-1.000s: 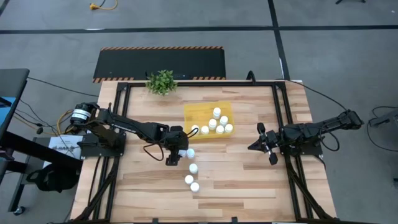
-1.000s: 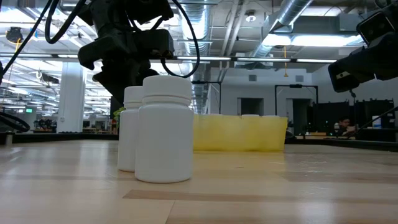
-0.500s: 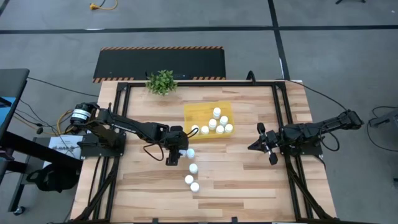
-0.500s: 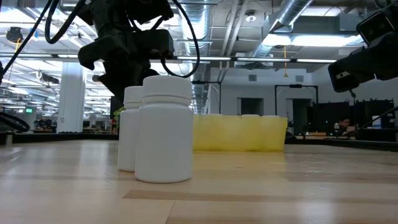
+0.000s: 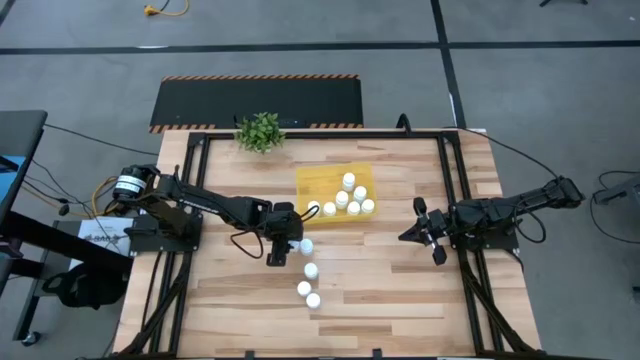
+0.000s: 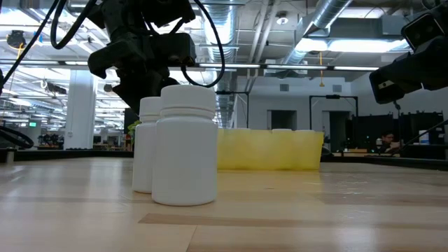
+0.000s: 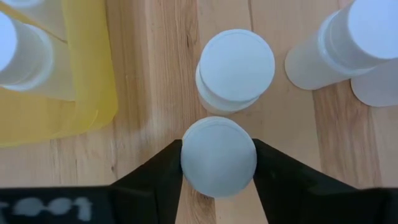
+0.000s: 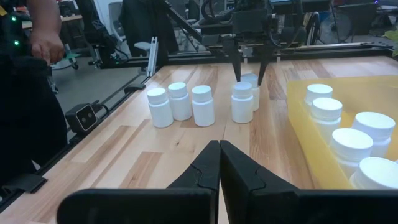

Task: Pick and place pill bottles into a basket
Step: Put the white medicine bottle into the yellow bin

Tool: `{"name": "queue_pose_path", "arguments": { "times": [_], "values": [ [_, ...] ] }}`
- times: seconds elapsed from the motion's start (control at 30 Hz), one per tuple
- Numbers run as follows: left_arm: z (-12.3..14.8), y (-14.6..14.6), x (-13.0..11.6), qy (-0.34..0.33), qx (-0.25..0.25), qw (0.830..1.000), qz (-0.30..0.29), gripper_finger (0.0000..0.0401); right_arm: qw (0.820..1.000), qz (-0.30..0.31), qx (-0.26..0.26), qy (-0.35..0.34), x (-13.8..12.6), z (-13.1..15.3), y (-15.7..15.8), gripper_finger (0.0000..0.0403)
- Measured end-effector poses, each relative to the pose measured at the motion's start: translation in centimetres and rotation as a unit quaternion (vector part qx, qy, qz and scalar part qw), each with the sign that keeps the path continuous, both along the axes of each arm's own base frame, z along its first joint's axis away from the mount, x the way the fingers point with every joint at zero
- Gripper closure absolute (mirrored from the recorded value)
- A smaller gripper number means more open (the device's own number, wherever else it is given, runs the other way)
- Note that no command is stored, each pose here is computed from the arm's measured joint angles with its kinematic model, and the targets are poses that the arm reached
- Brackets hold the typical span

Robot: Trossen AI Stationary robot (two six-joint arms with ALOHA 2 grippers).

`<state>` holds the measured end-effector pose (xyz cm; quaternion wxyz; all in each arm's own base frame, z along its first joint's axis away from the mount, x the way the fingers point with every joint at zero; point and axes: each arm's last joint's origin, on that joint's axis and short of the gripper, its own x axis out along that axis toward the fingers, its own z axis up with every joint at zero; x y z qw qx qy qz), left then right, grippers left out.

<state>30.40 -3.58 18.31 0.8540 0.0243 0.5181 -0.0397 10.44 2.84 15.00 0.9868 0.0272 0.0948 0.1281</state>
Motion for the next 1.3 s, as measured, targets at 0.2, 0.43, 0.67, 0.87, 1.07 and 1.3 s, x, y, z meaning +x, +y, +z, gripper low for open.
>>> {"name": "queue_pose_path", "arguments": {
  "times": [0.2,0.43,0.67,0.87,1.07,1.3],
  "values": [
    [0.0,0.0,0.0,0.0,0.0,1.0,0.0,0.0238,1.0,0.0,0.0,0.0,0.0,0.0,0.0,0.0401],
    [0.0,0.0,0.0,0.0,0.0,1.0,0.0,0.0243,1.0,0.0,0.0,0.0,0.0,0.0,0.0,0.0401],
    [0.5,0.0,0.1,0.003,-0.001,1.0,0.005,0.0238,1.0,0.0,0.0,0.0,0.0,0.0,0.0,0.0401],
    [1.9,0.1,0.5,0.012,0.017,1.0,0.0,0.0238,1.0,0.0,0.0,0.0,0.0,0.0,0.0,0.0401],
    [3.2,0.1,0.7,0.025,0.037,0.999,-0.003,0.0237,1.0,0.0,0.0,0.0,0.0,0.0,0.0,0.0401],
    [5.0,0.4,0.8,0.04,0.059,0.997,-0.005,0.0237,1.0,0.0,0.0,0.0,0.0,0.0,0.0,0.0401]
  ]
}}
